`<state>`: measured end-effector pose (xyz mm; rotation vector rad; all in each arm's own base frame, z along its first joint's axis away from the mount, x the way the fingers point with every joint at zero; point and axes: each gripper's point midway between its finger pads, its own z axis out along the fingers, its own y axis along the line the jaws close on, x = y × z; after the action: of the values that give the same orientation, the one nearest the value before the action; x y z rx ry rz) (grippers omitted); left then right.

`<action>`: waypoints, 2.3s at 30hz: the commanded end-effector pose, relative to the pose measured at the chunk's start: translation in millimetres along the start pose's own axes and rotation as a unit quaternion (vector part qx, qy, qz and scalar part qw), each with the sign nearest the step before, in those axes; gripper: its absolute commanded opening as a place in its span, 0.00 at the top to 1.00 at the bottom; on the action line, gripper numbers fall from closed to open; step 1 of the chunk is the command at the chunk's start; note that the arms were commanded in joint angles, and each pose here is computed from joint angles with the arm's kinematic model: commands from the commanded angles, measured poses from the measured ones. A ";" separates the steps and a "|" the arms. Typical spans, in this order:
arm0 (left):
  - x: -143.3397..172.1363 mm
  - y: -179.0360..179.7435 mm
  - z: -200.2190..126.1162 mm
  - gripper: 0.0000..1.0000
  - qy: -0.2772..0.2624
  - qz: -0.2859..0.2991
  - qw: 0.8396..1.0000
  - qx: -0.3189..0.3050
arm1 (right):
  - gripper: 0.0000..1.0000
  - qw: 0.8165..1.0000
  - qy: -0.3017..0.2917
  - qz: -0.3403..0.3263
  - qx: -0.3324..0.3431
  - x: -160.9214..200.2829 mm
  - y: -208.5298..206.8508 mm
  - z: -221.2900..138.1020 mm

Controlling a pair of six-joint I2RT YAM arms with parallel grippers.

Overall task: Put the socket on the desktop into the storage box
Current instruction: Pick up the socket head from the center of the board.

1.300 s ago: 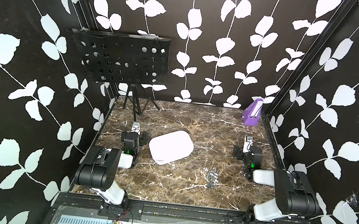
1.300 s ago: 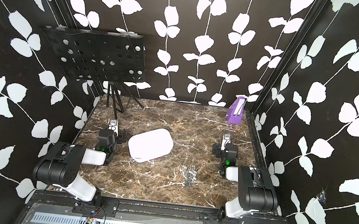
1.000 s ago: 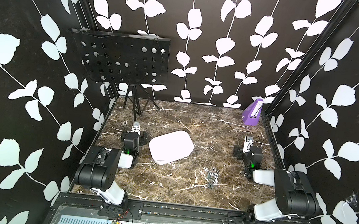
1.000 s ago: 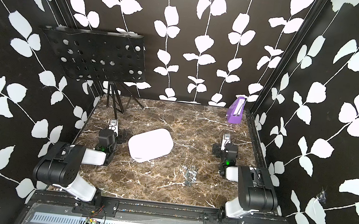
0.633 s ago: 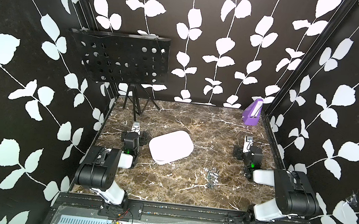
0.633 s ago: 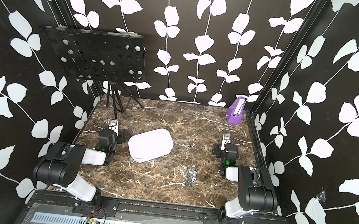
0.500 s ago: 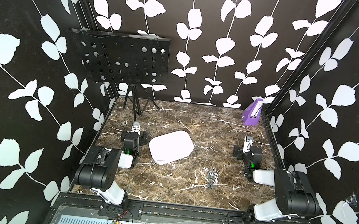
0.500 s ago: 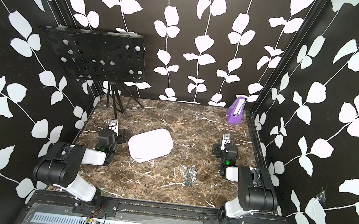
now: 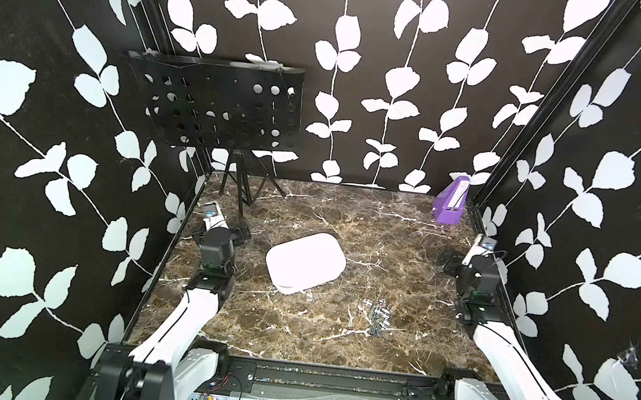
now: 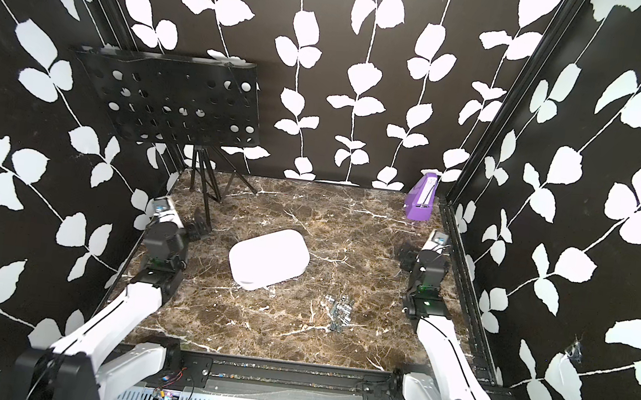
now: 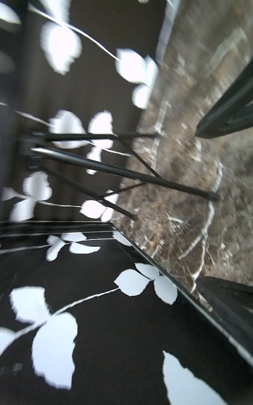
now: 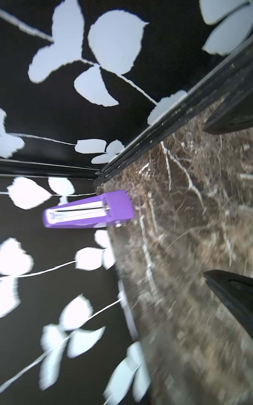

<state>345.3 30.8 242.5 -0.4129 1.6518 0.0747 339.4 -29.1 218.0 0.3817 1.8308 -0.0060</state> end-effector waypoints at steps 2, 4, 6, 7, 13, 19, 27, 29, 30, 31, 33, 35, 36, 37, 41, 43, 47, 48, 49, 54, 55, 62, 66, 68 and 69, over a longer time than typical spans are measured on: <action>52.6 -15.1 -9.0 0.01 0.095 -0.074 0.991 0.063 | 0.01 0.990 0.093 0.104 0.002 35.4 -3.9 -23.5; 55.6 -27.7 -11.7 0.01 0.129 -0.072 0.985 0.090 | 0.01 0.986 0.095 0.136 -0.009 32.2 -1.3 -35.1; 53.4 -40.3 -15.9 0.01 0.139 -0.079 0.979 0.124 | 0.01 0.986 0.103 0.120 -0.060 28.3 14.7 -47.2; 52.7 -45.2 -19.1 0.01 0.140 -0.088 0.976 0.138 | 0.01 0.985 0.109 0.101 -0.087 26.3 23.4 -54.0; 50.2 -90.8 -54.1 0.01 0.161 -0.072 0.961 0.211 | 0.10 0.966 0.153 0.055 -0.200 33.6 66.6 -77.5; 61.6 -132.5 -106.9 0.04 0.226 -0.014 0.929 0.293 | 0.20 0.935 0.214 -0.078 -0.273 63.4 129.9 -96.6; 121.8 -127.3 -139.6 0.04 0.273 0.035 0.907 0.318 | 0.31 0.882 0.265 -0.276 -0.277 130.4 177.1 -109.8; 123.7 -126.9 -145.9 0.06 0.284 0.050 0.901 0.324 | 0.35 0.869 0.280 -0.299 -0.278 143.3 182.6 -111.7; 124.5 -124.3 -146.2 0.06 0.286 0.053 0.903 0.317 | 0.35 0.863 0.286 -0.308 -0.279 149.5 184.4 -113.2; 124.9 -122.1 -145.9 0.06 0.285 0.054 0.906 0.310 | 0.36 0.858 0.288 -0.317 -0.283 155.4 186.5 -115.4; 125.5 -117.2 -143.5 0.06 0.283 0.045 0.912 0.295 | 0.36 0.851 0.292 -0.332 -0.284 167.4 187.6 -117.8; 124.7 -113.4 -142.8 0.06 0.280 0.039 0.915 0.287 | 0.36 0.843 0.297 -0.349 -0.280 177.5 186.4 -119.6; 124.3 -111.0 -143.1 0.06 0.279 0.039 0.917 0.283 | 0.36 0.840 0.300 -0.359 -0.274 183.3 184.5 -119.6; 124.1 -108.4 -143.0 0.06 0.280 0.036 0.918 0.278 | 0.37 0.837 0.303 -0.366 -0.273 187.7 184.1 -120.3; 130.5 -97.0 -145.3 0.07 0.282 0.027 0.922 0.265 | 0.39 0.830 0.312 -0.377 -0.268 204.3 183.2 -117.3; 135.4 -93.3 -145.7 0.07 0.278 0.018 0.924 0.264 | 0.43 0.825 0.320 -0.385 -0.262 211.1 183.5 -114.0; 135.1 -95.8 -146.1 0.08 0.262 0.005 0.924 0.278 | 0.45 0.813 0.337 -0.399 -0.259 223.3 185.6 -113.1; 133.9 -95.7 -146.3 0.08 0.262 0.006 0.924 0.277 | 0.45 0.811 0.338 -0.402 -0.257 224.8 185.2 -112.7; 132.5 -95.8 -146.6 0.08 0.263 0.006 0.924 0.276 | 0.46 0.810 0.339 -0.405 -0.255 226.5 184.1 -111.9; 138.1 -100.8 -146.0 0.08 0.268 0.008 0.920 0.285 | 0.52 0.800 0.350 -0.413 -0.259 233.3 184.2 -113.3; 139.2 -101.0 -145.2 0.08 0.269 0.011 0.920 0.284 | 0.52 0.798 0.351 -0.414 -0.262 233.5 184.6 -114.1; 141.0 -101.1 -143.4 0.08 0.273 0.019 0.920 0.279 | 0.55 0.789 0.360 -0.419 -0.268 237.3 183.0 -117.4; 137.5 -99.9 -144.1 0.08 0.268 0.016 0.922 0.279 | 0.54 0.786 0.364 -0.423 -0.265 239.7 182.0 -116.6; 136.3 -98.2 -144.3 0.08 0.264 0.014 0.924 0.278 | 0.54 0.785 0.367 -0.427 -0.259 241.4 180.7 -115.1; 135.8 -97.0 -144.0 0.08 0.261 0.013 0.925 0.277 | 0.54 0.784 0.368 -0.429 -0.256 241.8 180.0 -114.5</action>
<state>228.3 -132.5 139.9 0.0399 2.1442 -0.5124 218.9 220.9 54.7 -0.9810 2.5155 0.0296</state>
